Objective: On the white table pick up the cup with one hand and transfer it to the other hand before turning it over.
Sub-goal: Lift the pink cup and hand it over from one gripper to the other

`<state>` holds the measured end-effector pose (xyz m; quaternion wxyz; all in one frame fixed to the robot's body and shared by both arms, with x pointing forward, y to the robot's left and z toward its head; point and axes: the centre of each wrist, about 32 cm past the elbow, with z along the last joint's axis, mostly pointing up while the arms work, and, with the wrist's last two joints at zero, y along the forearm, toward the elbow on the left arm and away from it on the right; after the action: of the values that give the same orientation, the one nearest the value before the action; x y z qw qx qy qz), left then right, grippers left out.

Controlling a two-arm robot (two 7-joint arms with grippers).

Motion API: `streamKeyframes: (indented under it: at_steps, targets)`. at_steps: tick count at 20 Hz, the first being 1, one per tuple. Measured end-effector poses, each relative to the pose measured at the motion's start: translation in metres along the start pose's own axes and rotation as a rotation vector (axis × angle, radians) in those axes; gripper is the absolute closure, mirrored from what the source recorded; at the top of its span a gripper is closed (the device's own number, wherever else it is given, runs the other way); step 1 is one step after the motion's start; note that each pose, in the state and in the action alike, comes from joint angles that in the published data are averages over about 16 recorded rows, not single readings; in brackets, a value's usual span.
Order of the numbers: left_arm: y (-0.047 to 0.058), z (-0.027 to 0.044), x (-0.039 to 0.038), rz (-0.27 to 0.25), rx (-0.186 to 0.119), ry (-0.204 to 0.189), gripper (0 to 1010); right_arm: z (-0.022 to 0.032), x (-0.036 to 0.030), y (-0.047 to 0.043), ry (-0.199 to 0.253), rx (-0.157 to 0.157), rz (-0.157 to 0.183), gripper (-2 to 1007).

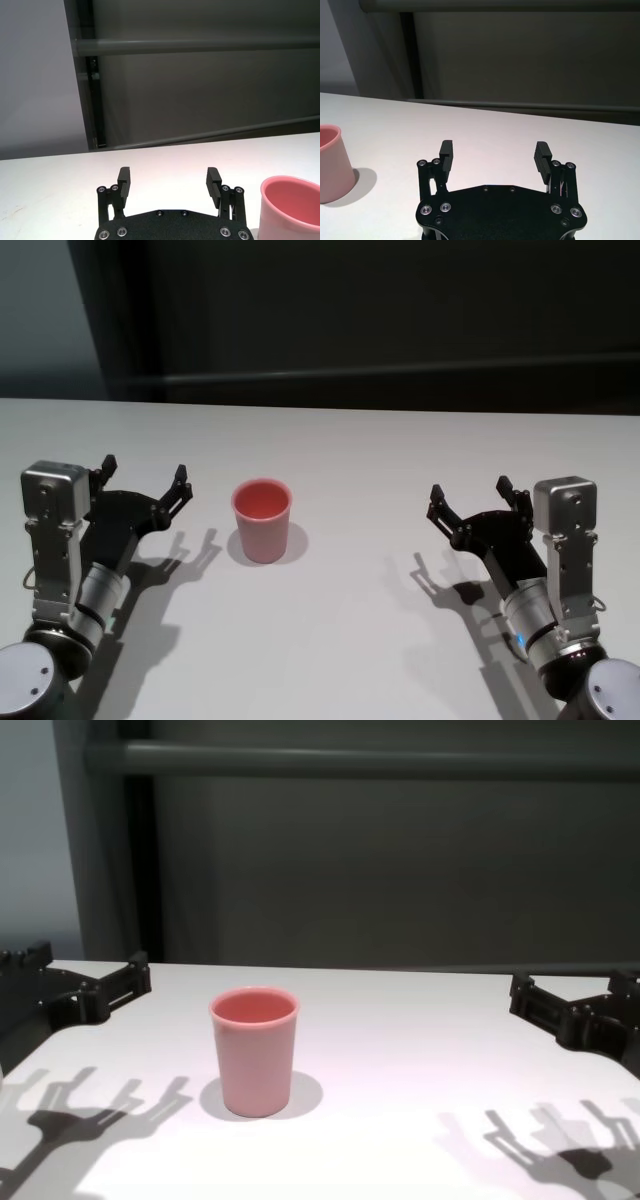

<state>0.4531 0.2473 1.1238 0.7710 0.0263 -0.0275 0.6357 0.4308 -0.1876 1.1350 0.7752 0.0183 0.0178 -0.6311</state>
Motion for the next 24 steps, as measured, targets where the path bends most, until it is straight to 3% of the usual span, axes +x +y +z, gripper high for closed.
streamKeyframes:
  at_steps: [24]
  targets:
    - [0.0000,0.0000,0.0000,0.000,0.000,0.000,10,0.0000,0.0000,0.0000,0.000,0.000,0.000,3]
